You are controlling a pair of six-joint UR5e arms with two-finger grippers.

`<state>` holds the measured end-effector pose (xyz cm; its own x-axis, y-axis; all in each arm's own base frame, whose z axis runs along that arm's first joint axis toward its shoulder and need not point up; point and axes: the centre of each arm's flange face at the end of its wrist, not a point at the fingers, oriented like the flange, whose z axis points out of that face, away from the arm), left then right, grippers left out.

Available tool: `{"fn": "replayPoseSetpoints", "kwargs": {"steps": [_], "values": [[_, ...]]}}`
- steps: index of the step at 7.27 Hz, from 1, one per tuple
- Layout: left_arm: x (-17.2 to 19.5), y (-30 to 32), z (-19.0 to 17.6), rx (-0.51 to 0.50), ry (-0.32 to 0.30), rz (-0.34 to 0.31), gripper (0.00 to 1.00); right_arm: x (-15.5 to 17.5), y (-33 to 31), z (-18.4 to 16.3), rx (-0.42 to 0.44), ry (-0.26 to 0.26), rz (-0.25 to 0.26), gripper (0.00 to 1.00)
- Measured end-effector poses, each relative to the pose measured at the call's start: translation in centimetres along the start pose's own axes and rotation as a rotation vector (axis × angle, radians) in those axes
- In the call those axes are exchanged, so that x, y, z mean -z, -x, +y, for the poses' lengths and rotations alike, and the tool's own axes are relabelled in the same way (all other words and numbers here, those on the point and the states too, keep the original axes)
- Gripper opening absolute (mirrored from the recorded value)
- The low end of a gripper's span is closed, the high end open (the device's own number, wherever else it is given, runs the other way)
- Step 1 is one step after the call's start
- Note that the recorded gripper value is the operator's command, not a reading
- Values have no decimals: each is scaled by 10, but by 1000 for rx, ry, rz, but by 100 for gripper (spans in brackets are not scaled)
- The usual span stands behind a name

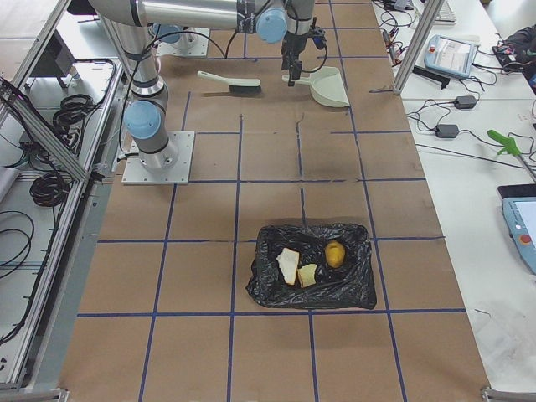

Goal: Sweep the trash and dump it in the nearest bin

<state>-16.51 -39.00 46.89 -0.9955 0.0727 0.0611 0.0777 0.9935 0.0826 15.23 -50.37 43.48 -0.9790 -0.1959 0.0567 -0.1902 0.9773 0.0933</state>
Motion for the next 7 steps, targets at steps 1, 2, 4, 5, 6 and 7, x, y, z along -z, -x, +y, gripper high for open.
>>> {"fn": "replayPoseSetpoints", "kwargs": {"steps": [1, 2, 4, 5, 6, 7], "values": [[1, 0, 0, 0, -1, -1, 100, 14, -3, 14, -9, -22, 4, 100], [1, 0, 0, 0, -2, -1, 100, 29, -6, 27, -19, -43, 3, 100], [1, -1, -1, -3, -6, 0, 100, 50, -14, 45, -55, -83, -6, 100], [2, -1, -1, -6, -8, 0, 100, 55, -15, 51, -79, -97, -16, 100], [3, -1, 0, -11, -10, 0, 100, 54, -12, 55, -112, -98, -24, 100], [3, -1, 0, -13, -12, 0, 100, 50, -9, 59, -140, -94, -33, 100]]}}
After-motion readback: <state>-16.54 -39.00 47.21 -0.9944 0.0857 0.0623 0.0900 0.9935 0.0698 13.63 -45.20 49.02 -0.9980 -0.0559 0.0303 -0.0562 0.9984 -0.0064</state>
